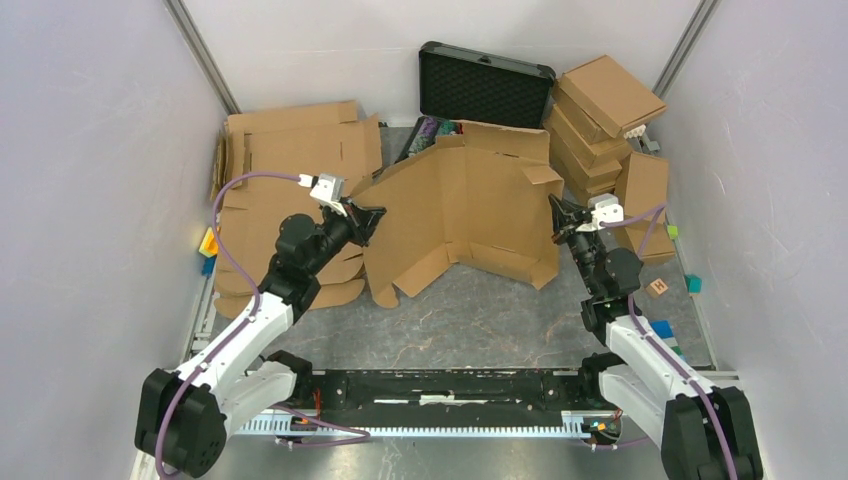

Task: Fold the paper box

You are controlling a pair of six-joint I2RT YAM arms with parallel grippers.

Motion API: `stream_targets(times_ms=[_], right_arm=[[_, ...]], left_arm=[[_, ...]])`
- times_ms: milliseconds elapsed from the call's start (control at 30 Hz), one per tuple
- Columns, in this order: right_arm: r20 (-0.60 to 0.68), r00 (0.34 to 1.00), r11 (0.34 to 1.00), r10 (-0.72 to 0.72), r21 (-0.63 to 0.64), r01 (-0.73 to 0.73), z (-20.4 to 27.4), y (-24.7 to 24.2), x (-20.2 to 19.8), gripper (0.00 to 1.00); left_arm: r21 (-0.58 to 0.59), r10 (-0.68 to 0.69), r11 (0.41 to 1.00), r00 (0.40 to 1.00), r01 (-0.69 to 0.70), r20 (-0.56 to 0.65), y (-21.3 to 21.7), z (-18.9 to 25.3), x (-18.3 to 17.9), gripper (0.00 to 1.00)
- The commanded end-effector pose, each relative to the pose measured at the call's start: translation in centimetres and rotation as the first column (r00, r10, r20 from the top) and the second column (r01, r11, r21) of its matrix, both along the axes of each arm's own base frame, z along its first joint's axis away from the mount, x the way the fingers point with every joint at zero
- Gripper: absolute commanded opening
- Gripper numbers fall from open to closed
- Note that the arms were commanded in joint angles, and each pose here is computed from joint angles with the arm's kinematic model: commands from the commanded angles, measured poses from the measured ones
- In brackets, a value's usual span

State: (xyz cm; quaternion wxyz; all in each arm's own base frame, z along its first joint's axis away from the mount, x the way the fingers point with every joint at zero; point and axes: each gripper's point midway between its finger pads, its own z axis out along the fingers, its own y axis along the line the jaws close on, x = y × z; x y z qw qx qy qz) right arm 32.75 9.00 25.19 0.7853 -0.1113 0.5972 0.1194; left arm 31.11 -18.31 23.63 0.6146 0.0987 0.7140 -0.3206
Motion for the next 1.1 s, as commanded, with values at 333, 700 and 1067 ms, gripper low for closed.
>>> stream_targets(times_ms=[333,700,1067], right_arm=[[0.113,0.99,0.994,0.083,0.055,-0.09,5.0,2.3,3.1,0.0],[-0.119,0.993,0.999,0.007,0.048,-0.001,-1.6,1.3,3.8,0.2],[-0.227,0.974,0.999,-0.018,0.029,0.026,-5.2,0.4,1.4,0.44]], left_arm=[[0.066,0.013,0.997,0.928,-0.041,0.372,-0.2,7.3,3.0,0.02],[0.115,-0.052,0.993,0.897,0.001,0.439,-1.2,5.7,0.0,0.02],[0.163,-0.194,0.977,0.88,0.136,0.432,-3.0,4.0,-4.3,0.07]])
